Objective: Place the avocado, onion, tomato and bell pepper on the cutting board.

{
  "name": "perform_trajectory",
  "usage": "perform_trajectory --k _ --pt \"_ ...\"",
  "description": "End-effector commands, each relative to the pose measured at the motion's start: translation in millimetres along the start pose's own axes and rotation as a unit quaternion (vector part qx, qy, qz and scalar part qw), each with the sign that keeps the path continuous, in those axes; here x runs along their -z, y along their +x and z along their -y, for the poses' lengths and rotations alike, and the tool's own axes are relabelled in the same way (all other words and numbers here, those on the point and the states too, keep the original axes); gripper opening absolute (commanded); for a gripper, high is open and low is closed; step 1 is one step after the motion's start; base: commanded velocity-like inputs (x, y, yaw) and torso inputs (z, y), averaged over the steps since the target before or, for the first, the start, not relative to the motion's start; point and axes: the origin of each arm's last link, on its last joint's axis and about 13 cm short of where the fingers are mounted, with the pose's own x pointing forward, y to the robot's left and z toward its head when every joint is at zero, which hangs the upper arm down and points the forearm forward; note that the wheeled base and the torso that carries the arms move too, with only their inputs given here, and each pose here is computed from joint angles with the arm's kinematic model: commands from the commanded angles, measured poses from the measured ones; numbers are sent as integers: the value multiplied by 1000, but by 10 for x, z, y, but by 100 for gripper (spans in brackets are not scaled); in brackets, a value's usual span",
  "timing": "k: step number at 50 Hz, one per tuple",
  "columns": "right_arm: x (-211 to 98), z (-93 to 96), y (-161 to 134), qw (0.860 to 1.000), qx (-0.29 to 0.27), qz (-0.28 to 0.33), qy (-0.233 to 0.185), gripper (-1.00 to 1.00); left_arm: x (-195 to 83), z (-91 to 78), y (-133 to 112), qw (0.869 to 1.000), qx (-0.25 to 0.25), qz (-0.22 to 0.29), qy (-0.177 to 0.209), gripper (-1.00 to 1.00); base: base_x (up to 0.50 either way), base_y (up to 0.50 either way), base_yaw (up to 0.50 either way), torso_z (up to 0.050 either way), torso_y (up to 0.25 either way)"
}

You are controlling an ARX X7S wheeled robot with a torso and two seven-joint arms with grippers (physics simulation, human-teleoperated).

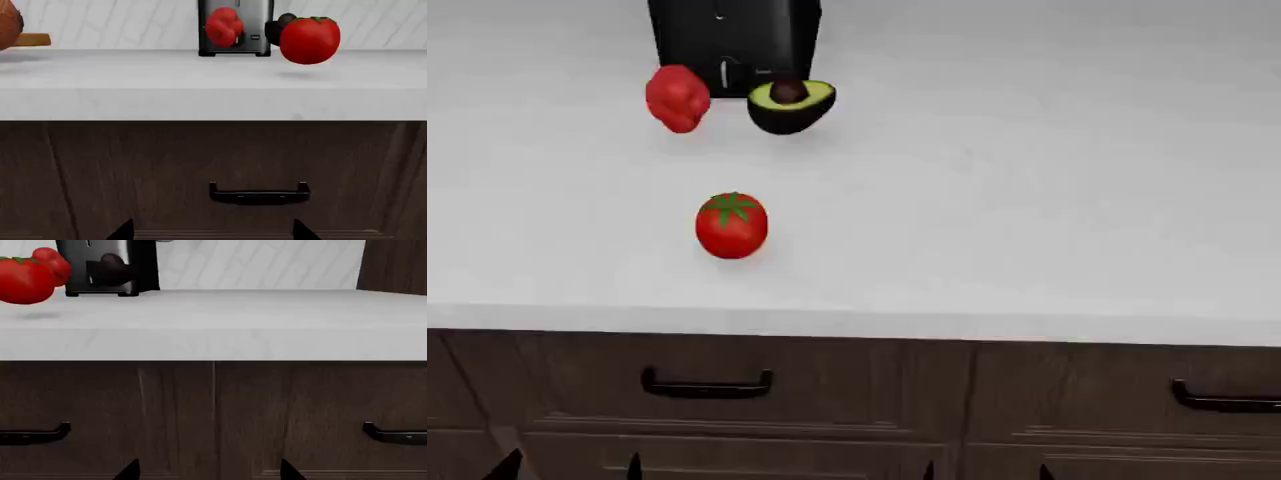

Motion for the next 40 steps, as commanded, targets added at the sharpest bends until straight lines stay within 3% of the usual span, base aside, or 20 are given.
perform_trajectory --k 1,18,40 --pt "1 -5 -2 1000 0 0 0 100 -4 1 -1 1000 0 0 0 100 0 0 0 0 0" --pt "11 1 -2 1000 8 -7 1 100 12 2 27 1000 1 5 -1 100 0 -14 0 0 0" --pt "-2 -4 -11 1000 13 -8 -12 100 -7 6 -11 1000 2 15 7 100 0 -442 0 0 0"
